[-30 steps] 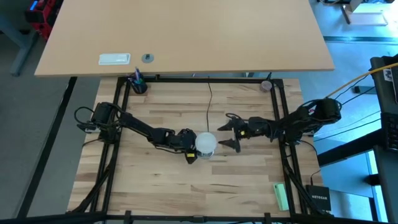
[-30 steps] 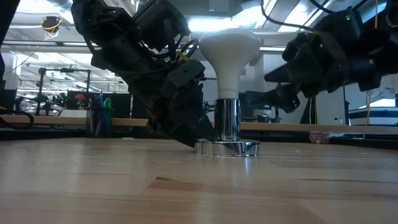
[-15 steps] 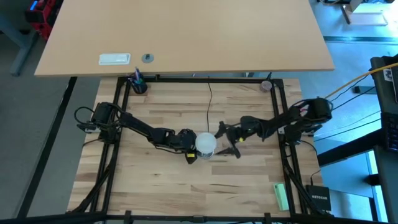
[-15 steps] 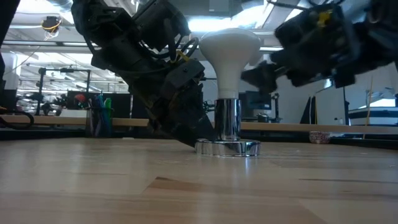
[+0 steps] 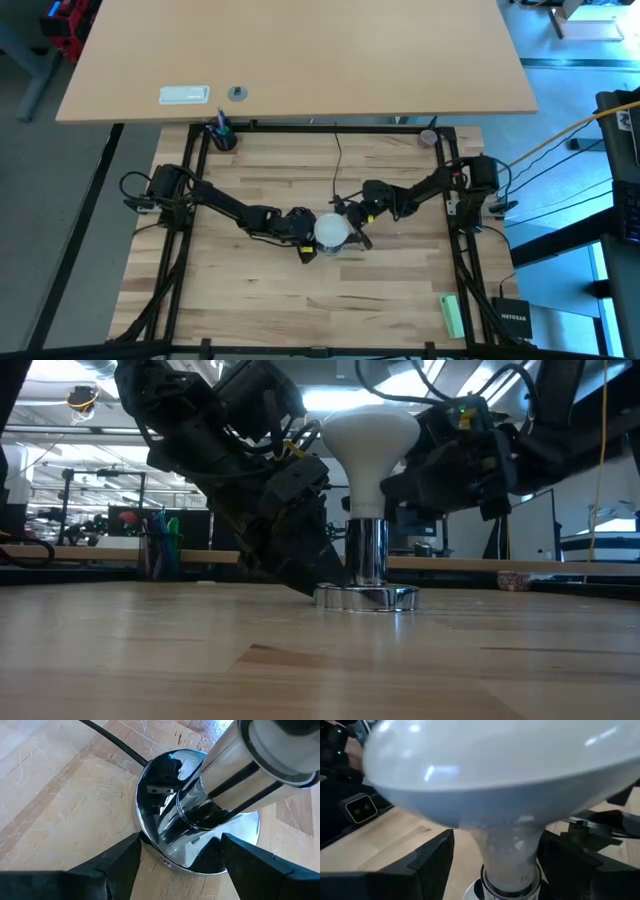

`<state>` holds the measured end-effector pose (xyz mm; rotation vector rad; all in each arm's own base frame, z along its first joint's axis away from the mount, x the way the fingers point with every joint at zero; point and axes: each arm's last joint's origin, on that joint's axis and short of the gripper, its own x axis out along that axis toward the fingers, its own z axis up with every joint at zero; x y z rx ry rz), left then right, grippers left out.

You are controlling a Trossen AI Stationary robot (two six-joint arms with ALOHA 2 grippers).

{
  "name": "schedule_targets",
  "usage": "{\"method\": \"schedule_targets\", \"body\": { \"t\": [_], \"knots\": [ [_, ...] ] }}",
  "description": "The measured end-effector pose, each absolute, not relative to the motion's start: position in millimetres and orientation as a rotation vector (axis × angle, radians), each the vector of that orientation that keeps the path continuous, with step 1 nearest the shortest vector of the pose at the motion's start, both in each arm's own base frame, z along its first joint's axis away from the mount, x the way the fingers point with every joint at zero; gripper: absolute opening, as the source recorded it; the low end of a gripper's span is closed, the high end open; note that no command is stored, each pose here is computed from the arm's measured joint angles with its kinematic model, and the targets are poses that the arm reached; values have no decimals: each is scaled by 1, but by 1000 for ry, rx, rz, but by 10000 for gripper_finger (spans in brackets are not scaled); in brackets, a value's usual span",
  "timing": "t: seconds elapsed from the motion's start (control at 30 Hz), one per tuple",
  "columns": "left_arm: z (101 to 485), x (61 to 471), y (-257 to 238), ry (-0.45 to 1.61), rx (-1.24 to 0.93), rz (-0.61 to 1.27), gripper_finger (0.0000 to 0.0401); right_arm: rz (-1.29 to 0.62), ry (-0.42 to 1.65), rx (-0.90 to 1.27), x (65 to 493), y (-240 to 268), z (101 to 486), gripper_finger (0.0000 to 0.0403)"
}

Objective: Screw lightbulb
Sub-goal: Insert the lightbulb into the lamp

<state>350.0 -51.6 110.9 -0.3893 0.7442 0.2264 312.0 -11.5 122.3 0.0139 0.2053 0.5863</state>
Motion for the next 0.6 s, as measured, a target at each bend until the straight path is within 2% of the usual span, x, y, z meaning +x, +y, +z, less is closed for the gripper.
{"method": "schedule_targets", "body": {
  "t": [0.1, 0.23, 0.27, 0.43, 0.6],
  "knots": [
    [111, 350, -52, 745, -386, 224, 260, 578, 211, 13, 312, -12, 122, 239],
    [111, 350, -52, 746, -386, 221, 260, 550, 256, 22, 312, -12, 119, 149],
    [111, 350, -52, 746, -388, 221, 260, 550, 266, 23, 311, -12, 118, 138],
    [111, 350, -52, 745, -409, 227, 260, 544, 284, 27, 311, -12, 119, 139],
    [111, 350, -52, 747, -418, 233, 260, 421, 304, 1, 312, 0, 118, 139]
  ]
}}
